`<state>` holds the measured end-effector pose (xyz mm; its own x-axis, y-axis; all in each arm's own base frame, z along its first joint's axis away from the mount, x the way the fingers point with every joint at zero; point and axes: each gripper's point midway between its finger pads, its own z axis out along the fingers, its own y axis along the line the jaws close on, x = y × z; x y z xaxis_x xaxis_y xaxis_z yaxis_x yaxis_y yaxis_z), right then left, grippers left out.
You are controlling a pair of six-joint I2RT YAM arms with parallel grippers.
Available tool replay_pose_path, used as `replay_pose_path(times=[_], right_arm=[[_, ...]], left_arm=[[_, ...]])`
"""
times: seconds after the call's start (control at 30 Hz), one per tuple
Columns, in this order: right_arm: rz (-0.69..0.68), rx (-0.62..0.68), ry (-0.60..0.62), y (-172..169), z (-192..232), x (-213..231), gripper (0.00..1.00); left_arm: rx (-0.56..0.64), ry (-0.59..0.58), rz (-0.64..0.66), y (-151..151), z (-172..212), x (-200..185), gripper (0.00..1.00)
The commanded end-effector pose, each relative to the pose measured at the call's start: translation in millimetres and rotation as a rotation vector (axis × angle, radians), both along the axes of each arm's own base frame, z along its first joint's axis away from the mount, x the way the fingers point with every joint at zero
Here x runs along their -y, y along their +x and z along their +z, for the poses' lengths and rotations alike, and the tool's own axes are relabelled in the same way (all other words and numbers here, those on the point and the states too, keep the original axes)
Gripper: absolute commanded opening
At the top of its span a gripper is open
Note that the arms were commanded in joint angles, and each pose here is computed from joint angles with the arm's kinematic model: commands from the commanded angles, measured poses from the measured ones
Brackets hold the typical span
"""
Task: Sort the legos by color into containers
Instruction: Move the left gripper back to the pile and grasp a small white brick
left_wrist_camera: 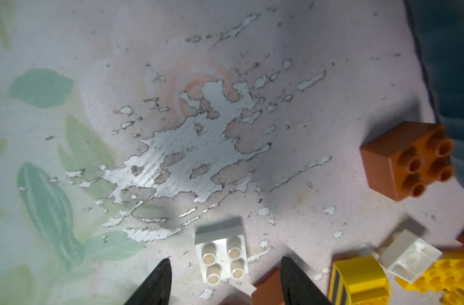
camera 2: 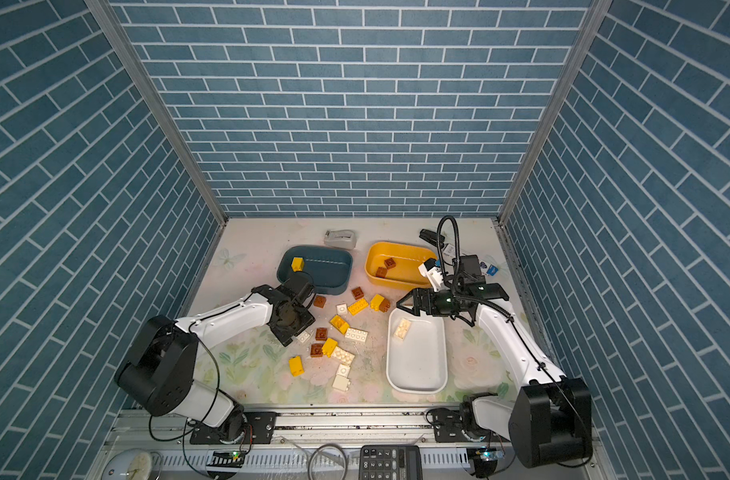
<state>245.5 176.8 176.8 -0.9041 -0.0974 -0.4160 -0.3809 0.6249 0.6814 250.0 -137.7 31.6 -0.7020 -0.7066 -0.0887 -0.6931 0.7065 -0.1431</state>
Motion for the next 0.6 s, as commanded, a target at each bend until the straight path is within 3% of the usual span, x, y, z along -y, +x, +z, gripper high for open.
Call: replay_pose_path(times=[0.0, 0.13, 0.43, 0.57], right_arm=[[0.026, 0.009, -0.017, 0.6, 0.6, -0.9, 0.98], [0.031, 0.002, -0.024, 3.4, -1.4, -0.9, 0.98], [0.039, -0.009, -0.033, 5.0, -2.5, -1.0, 0.99], [0.038, -0.005, -0.037, 6.1, -1.1, -0.9, 0.98]], left_arm=[[-0.03, 0.016, 0.025, -2.7, -9.6, -0.1, 0.65], [-0.066, 0.038, 0.021, -8.1, -20.2, -0.4, 0.59], [-0.08, 0.033, 0.008, -8.5, -24.5, 4.1, 0.33], [-0.041, 0.034, -0.06, 4.1, -4.5, 9.5, 0.28]])
